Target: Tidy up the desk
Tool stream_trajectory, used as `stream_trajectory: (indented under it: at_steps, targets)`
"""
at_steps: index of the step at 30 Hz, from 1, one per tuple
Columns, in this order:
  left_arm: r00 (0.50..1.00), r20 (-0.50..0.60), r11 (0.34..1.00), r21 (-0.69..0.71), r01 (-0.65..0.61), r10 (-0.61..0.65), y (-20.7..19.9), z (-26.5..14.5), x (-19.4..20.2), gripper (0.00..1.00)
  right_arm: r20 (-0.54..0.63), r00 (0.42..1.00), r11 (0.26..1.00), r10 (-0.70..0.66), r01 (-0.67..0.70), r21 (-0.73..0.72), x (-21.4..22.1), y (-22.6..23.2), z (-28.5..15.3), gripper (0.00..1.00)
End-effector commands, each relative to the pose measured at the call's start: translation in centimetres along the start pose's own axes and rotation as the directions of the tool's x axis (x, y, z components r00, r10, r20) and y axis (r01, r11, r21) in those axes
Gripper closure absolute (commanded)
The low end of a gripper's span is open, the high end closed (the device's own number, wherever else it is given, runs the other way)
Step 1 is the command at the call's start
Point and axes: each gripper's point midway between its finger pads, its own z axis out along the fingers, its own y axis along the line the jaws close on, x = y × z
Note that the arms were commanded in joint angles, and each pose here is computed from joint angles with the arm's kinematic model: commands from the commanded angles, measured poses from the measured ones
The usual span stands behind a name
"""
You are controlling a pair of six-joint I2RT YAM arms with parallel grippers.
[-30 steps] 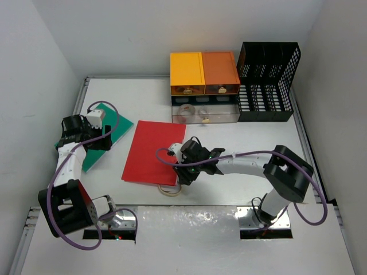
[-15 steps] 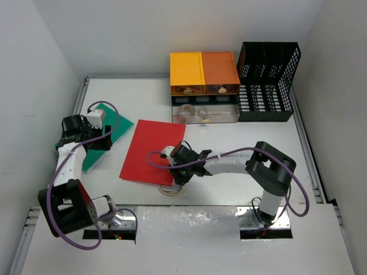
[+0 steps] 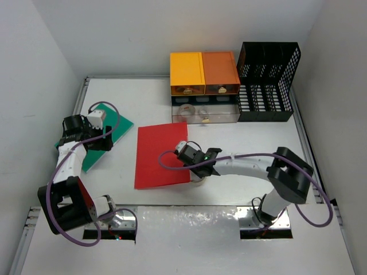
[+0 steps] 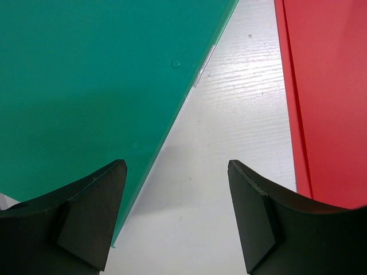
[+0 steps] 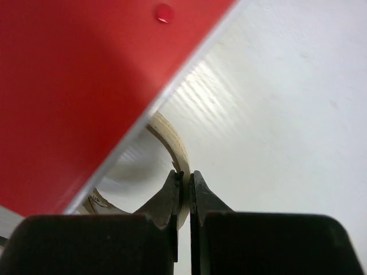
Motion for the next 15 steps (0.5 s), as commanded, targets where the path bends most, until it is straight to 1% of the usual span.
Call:
stream_trajectory:
  at_steps: [1, 3, 4, 6, 7, 8, 11, 12, 13, 14, 15]
  targets:
    - [0.998, 0.064, 1.000, 0.006, -0.029, 0.028, 0.3, -0.5, -2.2, 0.30, -0.001, 1.000, 0.985, -0.017, 0.017, 0.170, 0.3, -4.8, -3.1, 1.00]
    - [0.997, 0.067, 1.000, 0.008, -0.029, 0.029, 0.2, -0.6, -2.3, 0.30, 0.029, 1.000, 0.983, 0.013, -0.018, 0.184, 0.2, -6.0, -4.1, 1.00]
    - [0.997, 0.065, 1.000, 0.006, -0.029, 0.029, 0.3, -0.6, -2.3, 0.30, 0.031, 0.999, 0.979, 0.045, -0.050, 0.198, 0.5, -7.0, -4.1, 1.00]
    - [0.997, 0.066, 0.999, 0.010, -0.031, 0.030, 0.2, -0.6, -2.3, 0.30, 0.073, 0.990, 0.968, 0.119, -0.132, 0.211, 0.4, -8.9, -5.0, 1.00]
    - [0.997, 0.066, 0.999, 0.012, -0.032, 0.031, 0.1, -0.7, -2.2, 0.30, 0.093, 0.985, 0.968, 0.147, -0.163, 0.193, 0.2, -9.2, -5.2, 1.00]
    - [0.997, 0.067, 0.999, 0.015, -0.032, 0.031, 0.1, -0.6, -2.2, 0.30, 0.158, 0.966, 0.954, 0.204, -0.232, 0.192, -0.7, -10.7, -6.0, 1.00]
    - [0.997, 0.070, 0.999, 0.020, -0.033, 0.032, 0.0, -0.6, -2.3, 0.30, 0.299, 0.911, 0.928, 0.285, -0.341, 0.152, -3.2, -13.0, -7.2, 1.00]
    - [0.997, 0.074, 0.999, 0.020, -0.033, 0.031, 0.0, -0.6, -2.5, 0.30, 0.343, 0.883, 0.907, 0.322, -0.391, 0.155, -3.8, -14.6, -7.8, 1.00]
    - [0.997, 0.073, 0.999, 0.019, -0.033, 0.031, 0.1, -0.7, -2.6, 0.30, 0.394, 0.857, 0.899, 0.332, -0.413, 0.142, -5.2, -15.6, -8.4, 1.00]
    - [0.997, 0.074, 0.999, 0.018, -0.033, 0.032, 0.1, -0.8, -2.6, 0.30, 0.413, 0.838, 0.880, 0.357, -0.450, 0.154, -5.5, -17.4, -8.5, 1.00]
    - [0.997, 0.072, 0.999, 0.022, -0.035, 0.033, -0.1, -0.8, -2.5, 0.30, 0.445, 0.821, 0.871, 0.357, -0.464, 0.158, -6.9, -18.8, -8.8, 1.00]
